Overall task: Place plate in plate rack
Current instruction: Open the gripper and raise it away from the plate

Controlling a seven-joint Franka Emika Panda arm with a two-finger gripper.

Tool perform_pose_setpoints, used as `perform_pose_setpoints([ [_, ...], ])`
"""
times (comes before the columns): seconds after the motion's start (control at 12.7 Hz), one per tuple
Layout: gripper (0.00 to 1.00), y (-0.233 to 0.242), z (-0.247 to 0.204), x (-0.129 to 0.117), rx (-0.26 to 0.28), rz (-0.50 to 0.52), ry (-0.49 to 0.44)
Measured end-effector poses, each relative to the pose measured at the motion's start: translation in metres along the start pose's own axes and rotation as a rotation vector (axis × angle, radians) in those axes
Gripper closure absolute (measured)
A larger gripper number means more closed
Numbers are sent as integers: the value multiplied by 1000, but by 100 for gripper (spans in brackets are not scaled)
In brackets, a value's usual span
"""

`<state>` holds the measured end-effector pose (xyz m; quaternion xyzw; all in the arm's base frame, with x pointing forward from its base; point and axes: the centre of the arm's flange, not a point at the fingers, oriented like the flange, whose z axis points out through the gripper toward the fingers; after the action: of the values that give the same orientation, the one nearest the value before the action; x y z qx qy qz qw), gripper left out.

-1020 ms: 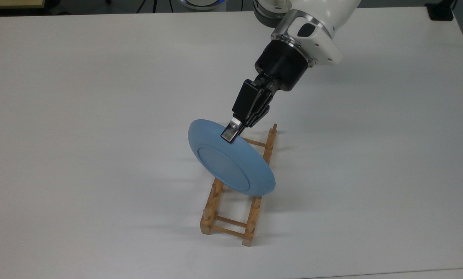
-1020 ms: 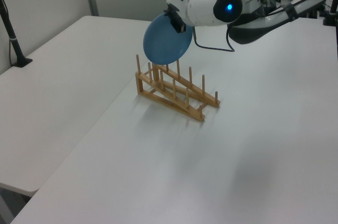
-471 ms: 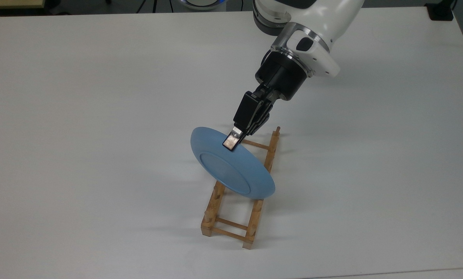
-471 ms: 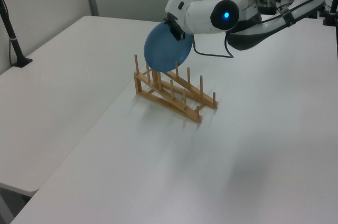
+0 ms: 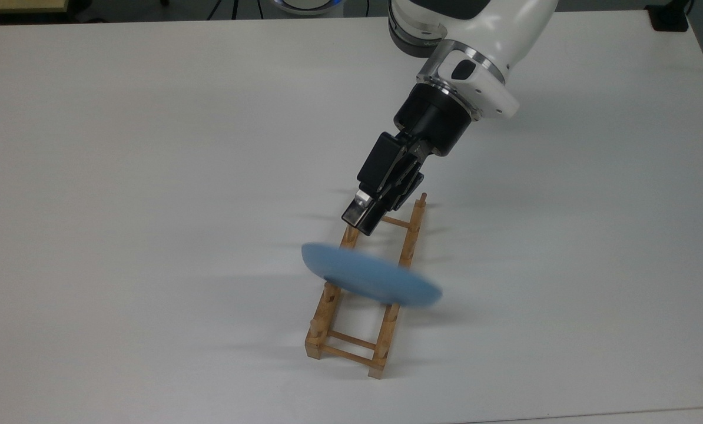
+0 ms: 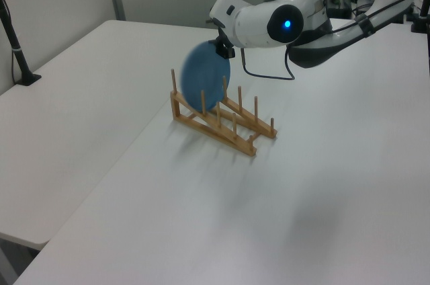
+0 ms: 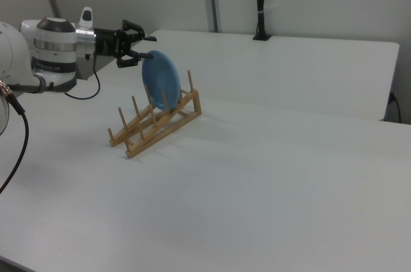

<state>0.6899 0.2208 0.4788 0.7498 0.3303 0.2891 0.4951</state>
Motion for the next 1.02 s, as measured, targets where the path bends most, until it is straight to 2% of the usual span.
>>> perform_pose_setpoints([
  [0.08,29,0,-2,1,1,9,4],
  [0.24,5,0,-6,4,5,66,12],
  [0.31,0,0,-8,5,5,92,15],
  [0.47,0,7,-14,6,24,190,14],
  [0.63,0,24,-31,9,91,361,4],
  [0.86,0,63,-65,3,288,660,-59],
  [1.02,0,90,-77,-17,405,816,-183],
])
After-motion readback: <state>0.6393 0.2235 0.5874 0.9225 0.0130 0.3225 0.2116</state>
